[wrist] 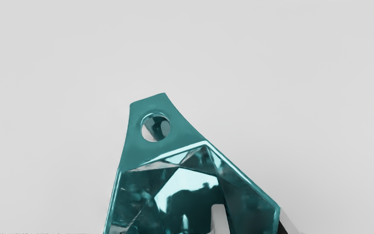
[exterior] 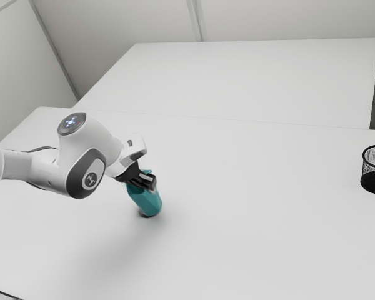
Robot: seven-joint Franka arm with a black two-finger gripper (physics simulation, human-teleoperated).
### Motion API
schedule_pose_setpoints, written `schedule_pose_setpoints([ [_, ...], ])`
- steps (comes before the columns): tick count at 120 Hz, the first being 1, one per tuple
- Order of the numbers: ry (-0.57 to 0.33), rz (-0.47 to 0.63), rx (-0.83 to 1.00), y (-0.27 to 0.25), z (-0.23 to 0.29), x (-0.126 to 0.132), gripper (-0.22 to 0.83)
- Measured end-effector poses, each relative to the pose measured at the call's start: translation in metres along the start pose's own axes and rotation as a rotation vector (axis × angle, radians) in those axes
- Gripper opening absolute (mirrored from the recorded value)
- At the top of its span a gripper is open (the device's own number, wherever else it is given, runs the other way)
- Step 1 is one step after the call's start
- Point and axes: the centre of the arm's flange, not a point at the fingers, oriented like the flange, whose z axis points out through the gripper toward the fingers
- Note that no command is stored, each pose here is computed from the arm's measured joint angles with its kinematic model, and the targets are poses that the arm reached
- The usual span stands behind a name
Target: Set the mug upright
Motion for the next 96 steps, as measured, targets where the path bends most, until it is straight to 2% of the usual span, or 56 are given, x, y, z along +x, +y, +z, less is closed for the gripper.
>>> schedule_pose_setpoints([
  [21,0.008,-0.030,-0.003,0.000,-0.004,0.001,0.36],
  [44,0.040,-0.051,-0.011,0.001,-0.018,0.007,0.51],
  [49,0.063,-0.027,-0.006,0.009,-0.028,0.027,0.53],
  [56,0.082,0.011,0.005,0.024,-0.048,0.073,0.55],
  [75,0.036,0.067,0.035,0.042,-0.108,0.164,0.58],
  [82,-0.002,0.079,0.042,0.043,-0.133,0.182,0.59],
  [96,-0.054,0.108,0.047,0.043,-0.189,0.199,0.60],
])
